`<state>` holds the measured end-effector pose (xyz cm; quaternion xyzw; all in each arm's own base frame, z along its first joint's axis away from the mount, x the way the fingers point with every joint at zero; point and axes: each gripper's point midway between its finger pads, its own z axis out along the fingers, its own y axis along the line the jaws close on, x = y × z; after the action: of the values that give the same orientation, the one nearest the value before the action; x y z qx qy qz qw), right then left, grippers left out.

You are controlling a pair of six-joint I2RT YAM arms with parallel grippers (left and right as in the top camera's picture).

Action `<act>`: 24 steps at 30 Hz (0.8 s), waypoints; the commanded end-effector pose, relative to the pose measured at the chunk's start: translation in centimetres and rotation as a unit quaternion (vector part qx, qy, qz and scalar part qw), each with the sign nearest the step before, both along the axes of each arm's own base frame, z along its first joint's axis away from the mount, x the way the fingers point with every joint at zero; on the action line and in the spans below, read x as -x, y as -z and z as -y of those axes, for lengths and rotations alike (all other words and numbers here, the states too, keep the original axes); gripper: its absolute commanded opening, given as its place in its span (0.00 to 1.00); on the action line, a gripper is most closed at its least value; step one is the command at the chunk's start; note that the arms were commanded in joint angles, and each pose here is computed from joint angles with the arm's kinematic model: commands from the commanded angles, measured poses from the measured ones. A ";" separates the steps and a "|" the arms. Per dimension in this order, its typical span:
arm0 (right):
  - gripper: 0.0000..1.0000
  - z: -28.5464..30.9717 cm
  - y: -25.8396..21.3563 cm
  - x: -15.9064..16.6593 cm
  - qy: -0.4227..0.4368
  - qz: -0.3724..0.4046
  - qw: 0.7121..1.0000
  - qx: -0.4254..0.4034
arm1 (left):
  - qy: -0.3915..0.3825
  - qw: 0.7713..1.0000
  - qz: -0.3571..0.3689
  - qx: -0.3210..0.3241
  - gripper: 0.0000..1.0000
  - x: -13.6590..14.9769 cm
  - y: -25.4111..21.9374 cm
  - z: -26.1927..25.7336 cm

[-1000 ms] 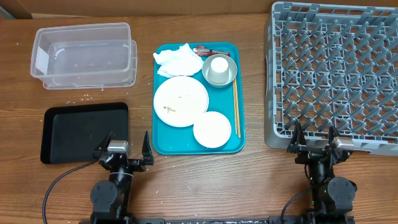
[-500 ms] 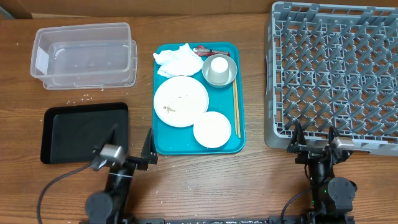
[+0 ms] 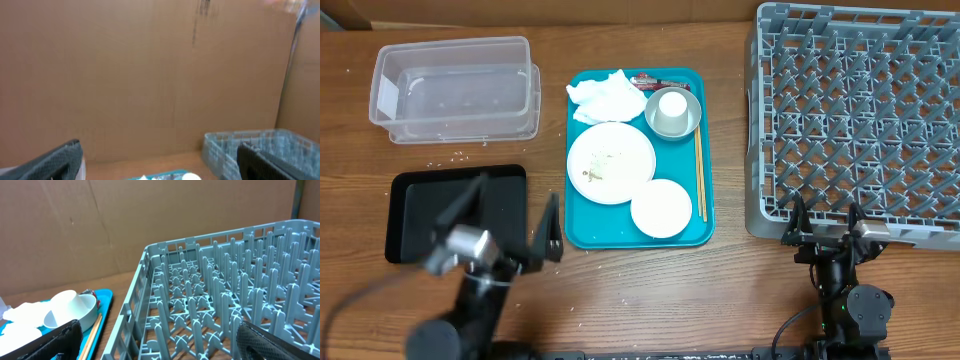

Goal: Sort waste into correct bins and load items into the dishwasher
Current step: 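Reach the left gripper to the white tissue on the teal tray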

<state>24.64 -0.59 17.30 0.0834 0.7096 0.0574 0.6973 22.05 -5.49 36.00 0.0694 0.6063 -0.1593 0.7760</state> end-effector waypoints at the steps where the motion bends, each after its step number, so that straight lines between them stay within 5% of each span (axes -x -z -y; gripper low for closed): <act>1: 1.00 0.1 0.2 0.0 0.004 0.001 1.000 0.004 | 0.016 0.991 -0.082 -0.101 1.00 -3.5 -3.4 1.2; 7: 1.00 0.1 0.2 0.0 0.004 0.001 1.000 0.004 | 0.076 0.934 -0.332 -0.106 1.00 -11.1 -2.1 2.8; 10: 1.00 0.1 0.2 0.0 0.004 0.001 1.000 0.004 | 0.163 0.907 -0.384 -0.065 1.00 -13.6 -2.2 5.6; 13: 1.00 0.1 0.2 0.0 0.004 0.001 1.000 0.004 | 0.253 0.896 -0.361 -0.058 1.00 -16.3 -2.9 8.6; 19: 1.00 0.1 0.2 0.0 0.004 0.001 1.000 0.004 | 0.033 0.878 -0.466 -0.099 1.00 -23.8 4.4 5.5; 24: 1.00 0.1 0.2 0.0 0.004 0.002 1.000 0.004 | 0.004 0.826 -0.547 -0.138 1.00 -26.1 10.1 6.2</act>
<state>24.63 -0.60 17.30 0.0836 0.7096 0.0572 0.6973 46.08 -13.06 27.80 0.1082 0.9307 -0.1502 0.3154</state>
